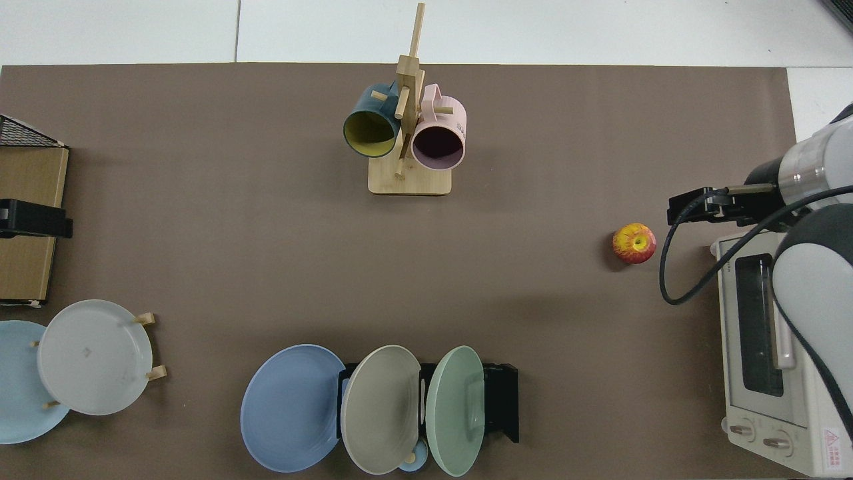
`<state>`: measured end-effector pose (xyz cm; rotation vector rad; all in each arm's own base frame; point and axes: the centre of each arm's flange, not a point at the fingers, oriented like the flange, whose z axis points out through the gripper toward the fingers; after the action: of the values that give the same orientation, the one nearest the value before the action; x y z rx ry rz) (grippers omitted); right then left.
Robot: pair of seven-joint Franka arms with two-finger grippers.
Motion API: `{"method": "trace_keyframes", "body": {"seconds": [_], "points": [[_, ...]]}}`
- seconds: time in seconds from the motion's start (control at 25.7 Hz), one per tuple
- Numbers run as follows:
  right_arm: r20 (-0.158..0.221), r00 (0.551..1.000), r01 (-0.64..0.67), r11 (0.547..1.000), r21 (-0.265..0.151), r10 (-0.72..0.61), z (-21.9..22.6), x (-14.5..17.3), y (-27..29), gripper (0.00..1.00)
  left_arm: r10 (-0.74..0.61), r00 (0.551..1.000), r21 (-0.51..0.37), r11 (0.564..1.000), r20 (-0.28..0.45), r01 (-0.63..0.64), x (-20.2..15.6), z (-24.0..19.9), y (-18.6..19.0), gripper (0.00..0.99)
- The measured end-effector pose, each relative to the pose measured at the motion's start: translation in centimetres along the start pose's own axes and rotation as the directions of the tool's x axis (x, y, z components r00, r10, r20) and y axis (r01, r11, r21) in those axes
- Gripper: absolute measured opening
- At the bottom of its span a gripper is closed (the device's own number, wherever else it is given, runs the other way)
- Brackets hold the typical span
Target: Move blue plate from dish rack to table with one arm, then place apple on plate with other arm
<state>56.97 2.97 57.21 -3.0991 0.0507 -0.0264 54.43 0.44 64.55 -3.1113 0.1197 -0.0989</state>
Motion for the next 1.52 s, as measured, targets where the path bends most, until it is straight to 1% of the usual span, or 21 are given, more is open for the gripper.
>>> {"method": "trace_keyframes", "body": {"seconds": [0.23,0.39,0.47,0.58,0.66,0.74,0.86,1.05,1.24,1.52], "points": [[0.000,1.000,0.000,1.000,0.000,0.000,0.0,0.0,0.0,1.00,0.014,1.000,-0.001,1.000,0.019,-0.013,-0.2,1.5,0.7,0.991],[0.000,1.000,0.000,1.000,0.000,0.000,0.0,0.0,0.0,1.00,0.043,0.999,0.007,0.999,0.026,-0.044,-0.7,2.9,2.2,0.991],[0.000,1.000,0.000,1.000,0.000,0.000,0.0,0.0,0.0,1.00,0.069,0.997,0.042,0.997,0.044,-0.071,-1.0,3.8,3.9,0.991],[0.000,1.000,0.000,1.000,0.000,0.000,0.0,0.0,0.0,1.00,0.086,0.994,0.123,0.988,0.063,-0.094,-1.6,5.4,7.7,0.991],[0.000,1.000,0.000,1.000,0.000,0.000,0.0,0.0,0.0,1.00,0.098,0.992,0.160,0.981,0.073,-0.109,-2.2,6.5,10.3,0.991],[0.000,1.000,0.000,1.000,0.000,0.000,0.0,0.0,0.0,1.00,0.113,0.990,0.186,0.974,0.085,-0.127,-3.1,7.4,12.5,0.991],[0.000,1.000,0.000,1.000,0.000,0.000,0.0,0.0,0.0,1.00,0.134,0.986,0.209,0.966,0.095,-0.151,-4.9,8.7,14.5,0.991],[0.000,1.000,0.000,1.000,0.000,0.000,0.0,0.0,0.0,1.00,0.126,0.989,0.248,0.958,0.076,-0.141,-9.3,10.7,17.1,0.991],[0.000,1.000,0.000,1.000,0.000,0.000,0.0,0.0,0.0,1.00,0.118,0.991,0.288,0.949,0.064,-0.131,-13.0,11.2,18.3,0.991],[0.000,1.000,0.000,1.000,0.000,0.000,0.0,0.0,0.0,1.00,0.097,0.994,0.318,0.942,0.042,-0.106,-15.5,11.7,19.7,0.991]]}}
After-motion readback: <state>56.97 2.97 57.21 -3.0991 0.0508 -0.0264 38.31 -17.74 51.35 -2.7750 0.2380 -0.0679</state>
